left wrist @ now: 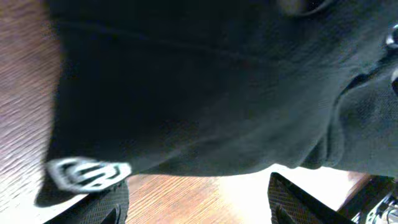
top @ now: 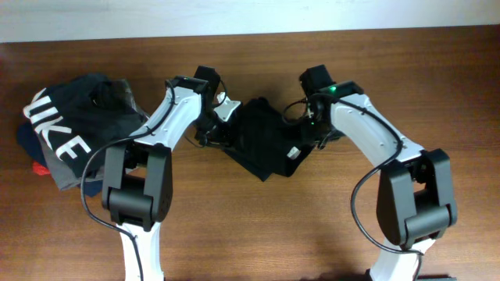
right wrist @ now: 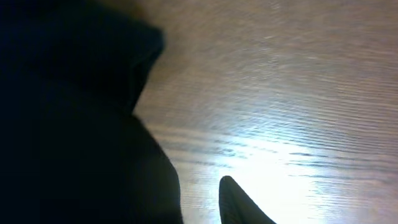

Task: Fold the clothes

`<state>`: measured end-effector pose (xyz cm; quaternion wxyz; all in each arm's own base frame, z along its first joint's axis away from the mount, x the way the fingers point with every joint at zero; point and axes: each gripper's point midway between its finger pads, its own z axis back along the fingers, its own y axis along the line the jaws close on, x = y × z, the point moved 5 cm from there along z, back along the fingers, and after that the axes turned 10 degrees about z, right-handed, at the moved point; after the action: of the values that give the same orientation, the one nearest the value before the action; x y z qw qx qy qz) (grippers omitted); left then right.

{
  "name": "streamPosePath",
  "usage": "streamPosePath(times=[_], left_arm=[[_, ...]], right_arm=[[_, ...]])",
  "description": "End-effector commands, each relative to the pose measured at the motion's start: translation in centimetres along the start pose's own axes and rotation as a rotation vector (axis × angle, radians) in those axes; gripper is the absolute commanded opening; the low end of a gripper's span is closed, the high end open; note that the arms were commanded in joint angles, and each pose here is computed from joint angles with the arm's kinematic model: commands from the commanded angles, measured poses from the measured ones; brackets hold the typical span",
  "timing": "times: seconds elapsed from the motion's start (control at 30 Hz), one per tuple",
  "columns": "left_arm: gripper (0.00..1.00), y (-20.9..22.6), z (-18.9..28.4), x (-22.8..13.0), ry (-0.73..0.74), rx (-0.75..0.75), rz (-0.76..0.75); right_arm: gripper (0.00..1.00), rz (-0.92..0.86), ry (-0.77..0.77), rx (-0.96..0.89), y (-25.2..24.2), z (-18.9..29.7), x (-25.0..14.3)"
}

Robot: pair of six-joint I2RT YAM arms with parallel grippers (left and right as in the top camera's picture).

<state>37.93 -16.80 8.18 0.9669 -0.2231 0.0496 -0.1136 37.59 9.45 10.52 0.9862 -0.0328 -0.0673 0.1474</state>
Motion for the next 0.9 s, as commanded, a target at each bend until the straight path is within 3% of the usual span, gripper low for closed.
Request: streamPosePath(times=[0.0, 0.1, 0.17, 0.27, 0.33, 0.37, 0.47, 0.57, 0.73, 0.87], left_arm=[[0.71, 1.4, 0.8, -0.1, -0.007, -0.005, 0.022], [0.71, 2.2, 1.2, 0.0, -0.013, -0.009, 0.045], [0.71, 2.7, 1.4, 0.0, -0.016, -0.011, 0.058], [0.71, 3.1, 1.7, 0.0, -0.019, -0.012, 0.07], [0.71, 3.3, 1.8, 0.0, -0.021, -0.012, 0.075], [0.71, 3.4, 1.8, 0.0, -0.023, -0.013, 0.077], [0.67, 3.3, 2.1, 0.1, -0.031, -0.045, 0.081], [0.63, 3.1, 3.0, 0.7, -0.057, -0.097, 0.088], [0.62, 3.8, 4.7, 1.4, -0.094, -0.11, 0.105], [0.62, 4.9, 5.6, 1.4, -0.11, -0.111, 0.133]], right_arm=[[0.31, 0.069, -0.098, 0.157, 0.6, 3.8, 0.2], [0.4, 0.038, -0.136, 0.156, 0.1, 5.4, 0.1], [0.41, 0.034, -0.177, 0.159, -0.1, 6.8, 0.1], [0.28, 0.035, -0.224, 0.166, 0.0, 8.3, 0.1], [0.07, 0.041, -0.264, 0.216, 0.5, 9.2, 0.4], [0.04, 0.036, -0.29, 0.263, 1.0, 9.6, 0.8], [0.04, 0.04, -0.384, 0.418, 3.1, 10.2, 2.8], [0.04, 0.035, -0.428, 0.448, 4.6, 8.4, 5.3], [0.04, 0.04, -0.324, 0.462, 6.1, 2.8, 5.9], [0.04, 0.067, -0.098, 0.604, 9.0, -1.4, 2.9]])
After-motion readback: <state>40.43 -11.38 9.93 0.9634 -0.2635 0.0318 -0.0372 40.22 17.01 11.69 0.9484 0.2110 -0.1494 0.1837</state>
